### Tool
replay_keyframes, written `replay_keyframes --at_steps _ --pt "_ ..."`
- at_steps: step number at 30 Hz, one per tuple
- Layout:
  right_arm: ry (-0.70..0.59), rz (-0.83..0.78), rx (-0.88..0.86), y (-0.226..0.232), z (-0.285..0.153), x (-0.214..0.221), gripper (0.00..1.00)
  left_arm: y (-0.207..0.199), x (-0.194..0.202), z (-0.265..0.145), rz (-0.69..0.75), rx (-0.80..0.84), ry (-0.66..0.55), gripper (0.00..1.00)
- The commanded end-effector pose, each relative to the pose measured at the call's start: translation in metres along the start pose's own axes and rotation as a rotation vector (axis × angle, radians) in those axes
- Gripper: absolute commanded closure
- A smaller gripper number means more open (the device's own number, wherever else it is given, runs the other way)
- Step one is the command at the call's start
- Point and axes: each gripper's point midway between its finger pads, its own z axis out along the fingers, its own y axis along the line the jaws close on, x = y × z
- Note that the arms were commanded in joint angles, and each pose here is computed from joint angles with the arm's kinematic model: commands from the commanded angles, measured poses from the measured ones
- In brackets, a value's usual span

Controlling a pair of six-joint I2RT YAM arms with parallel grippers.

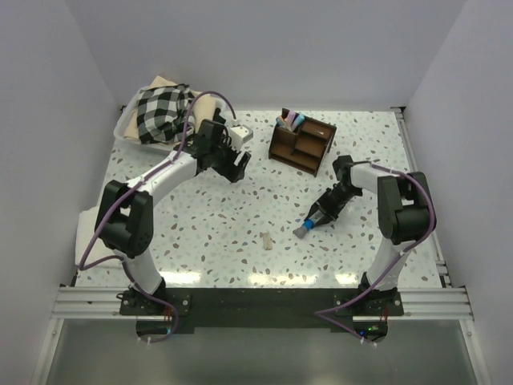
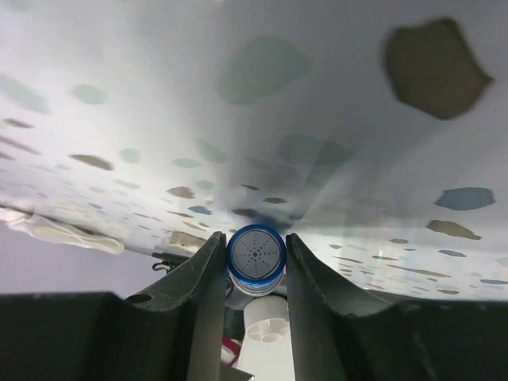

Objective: Sort the stationery into containers
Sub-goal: Pick up the stationery from the center of the board, then place the stationery in the storage box.

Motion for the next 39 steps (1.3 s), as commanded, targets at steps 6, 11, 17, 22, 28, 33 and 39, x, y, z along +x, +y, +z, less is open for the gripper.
replay_keyframes --at_steps 6,11,17,22,28,33,39 --pt "-0.255 -0.515 -0.341 0.118 -0.119 -0.013 1.0 0.004 -0.029 -0.016 0.046 -0.016 -0.068 0.2" --pt "-0.481 -0.763 -0.381 0.146 -0.181 -0.018 1.0 0.005 -0.039 -0.026 0.07 -0.034 -0.111 0.2" --pt "-0.871 -1.067 -0.285 0.185 -0.253 -0.043 1.0 0.003 -0.053 -0.038 0.083 -0.029 -0.151 0.18" --pt "-1.177 -1.097 -0.173 0.206 -0.292 -0.08 1.0 0.002 -0.059 -0.04 0.078 -0.03 -0.167 0.18" --pt "-1.401 -1.11 -0.292 0.213 -0.289 -0.085 1.0 0.0 -0.056 -0.039 0.076 -0.023 -0.156 0.18" --pt "-1.403 -1.115 -0.298 0.212 -0.266 -0.093 1.0 -0.001 -0.05 -0.036 0.085 -0.025 -0.136 0.18" --pt "-1.49 -1.193 -0.29 0.223 -0.254 -0.094 1.0 0.002 -0.045 -0.029 0.089 -0.029 -0.11 0.18"
